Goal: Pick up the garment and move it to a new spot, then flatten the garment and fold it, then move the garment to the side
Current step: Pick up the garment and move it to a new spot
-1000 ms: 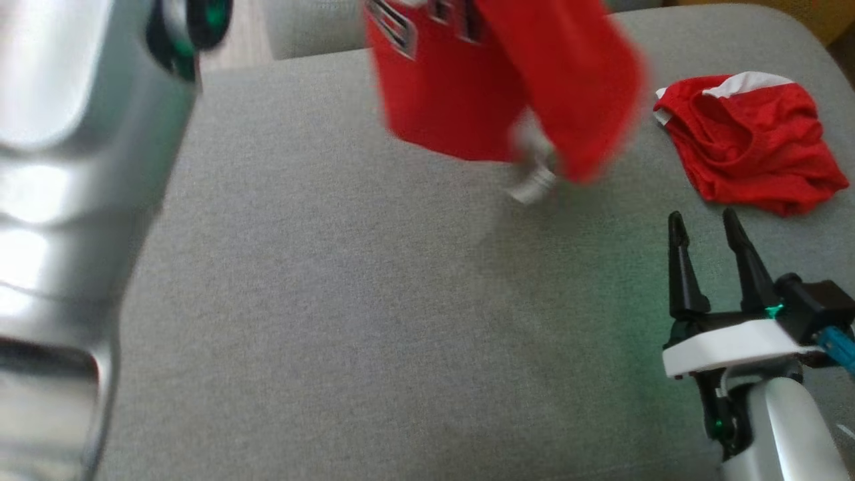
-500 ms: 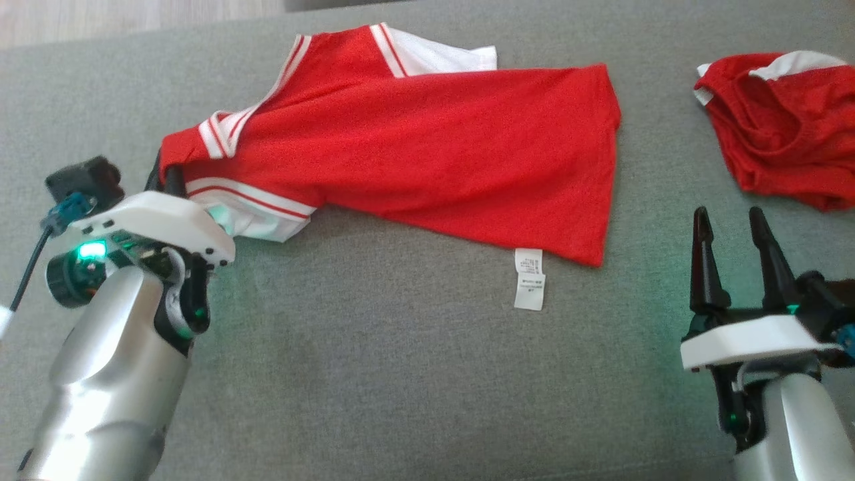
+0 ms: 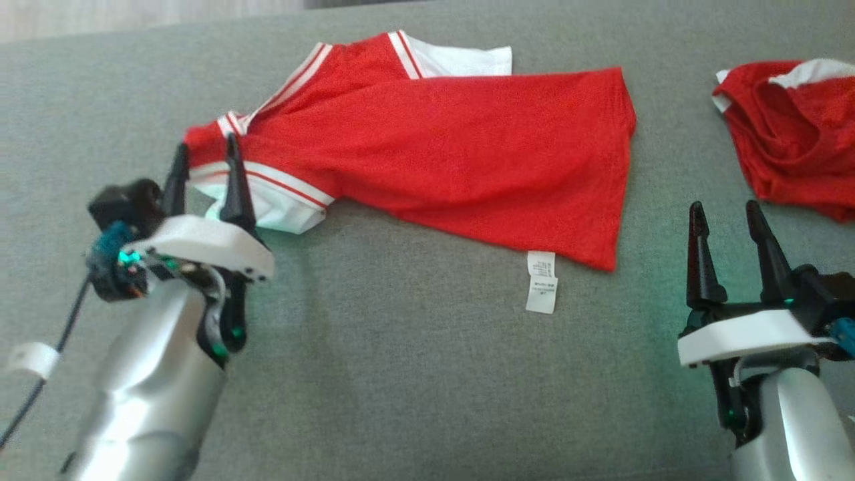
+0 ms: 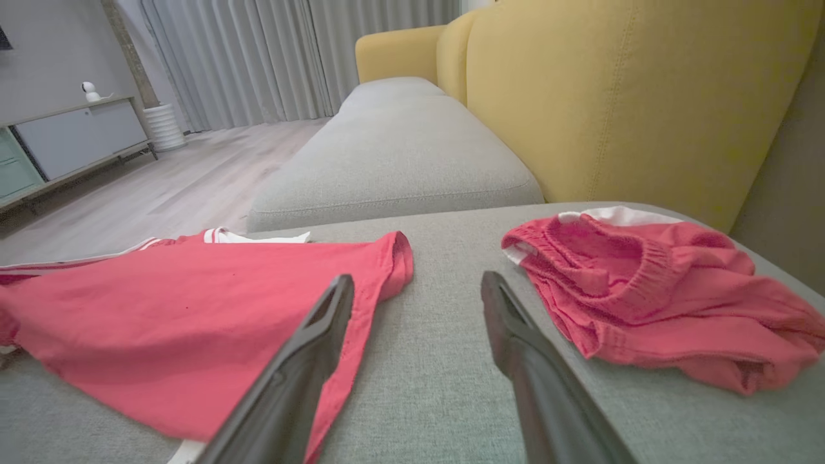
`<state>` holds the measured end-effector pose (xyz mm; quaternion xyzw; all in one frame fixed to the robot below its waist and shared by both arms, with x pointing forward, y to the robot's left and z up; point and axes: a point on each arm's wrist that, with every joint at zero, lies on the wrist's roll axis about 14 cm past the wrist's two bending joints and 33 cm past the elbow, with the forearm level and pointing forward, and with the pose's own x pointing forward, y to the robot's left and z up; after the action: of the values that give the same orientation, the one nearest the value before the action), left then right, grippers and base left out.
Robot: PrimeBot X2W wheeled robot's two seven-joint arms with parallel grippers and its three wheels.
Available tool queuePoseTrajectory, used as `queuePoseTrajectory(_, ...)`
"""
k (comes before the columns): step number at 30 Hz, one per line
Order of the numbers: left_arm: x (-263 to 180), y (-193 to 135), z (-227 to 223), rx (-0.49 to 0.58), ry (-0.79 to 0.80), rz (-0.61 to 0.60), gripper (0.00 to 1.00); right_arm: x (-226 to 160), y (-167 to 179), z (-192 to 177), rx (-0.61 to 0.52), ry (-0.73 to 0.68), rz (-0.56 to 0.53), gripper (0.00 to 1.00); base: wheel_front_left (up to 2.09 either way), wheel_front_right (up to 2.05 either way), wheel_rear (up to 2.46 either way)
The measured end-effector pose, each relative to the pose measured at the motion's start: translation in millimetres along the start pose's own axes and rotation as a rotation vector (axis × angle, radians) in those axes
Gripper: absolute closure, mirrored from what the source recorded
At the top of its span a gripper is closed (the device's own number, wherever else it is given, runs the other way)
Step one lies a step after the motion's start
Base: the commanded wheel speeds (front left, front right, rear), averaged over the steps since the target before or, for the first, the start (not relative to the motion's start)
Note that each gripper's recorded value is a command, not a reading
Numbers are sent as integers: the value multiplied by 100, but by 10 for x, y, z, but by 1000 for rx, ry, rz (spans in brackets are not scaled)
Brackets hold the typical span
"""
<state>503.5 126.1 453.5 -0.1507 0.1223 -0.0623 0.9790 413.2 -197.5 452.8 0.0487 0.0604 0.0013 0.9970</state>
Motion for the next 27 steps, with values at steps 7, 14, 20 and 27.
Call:
queuePoseTrajectory(7,-430,28,-134,-6,-21,7,0,-54,132,158,-21,-35,38,0,0,0,0)
queuePoseTrajectory(14,-1003,72,-269,-18,-42,35,0,-281,229,222,-39,-43,67,0,0,0,0)
queuePoseTrajectory(20,-1503,102,-379,-21,-60,71,0,-513,296,205,-44,-35,88,0,0,0,0)
queuePoseTrajectory(27,-1786,-7,-361,-28,-100,77,0,-632,403,184,-21,-35,122,0,0,0,0)
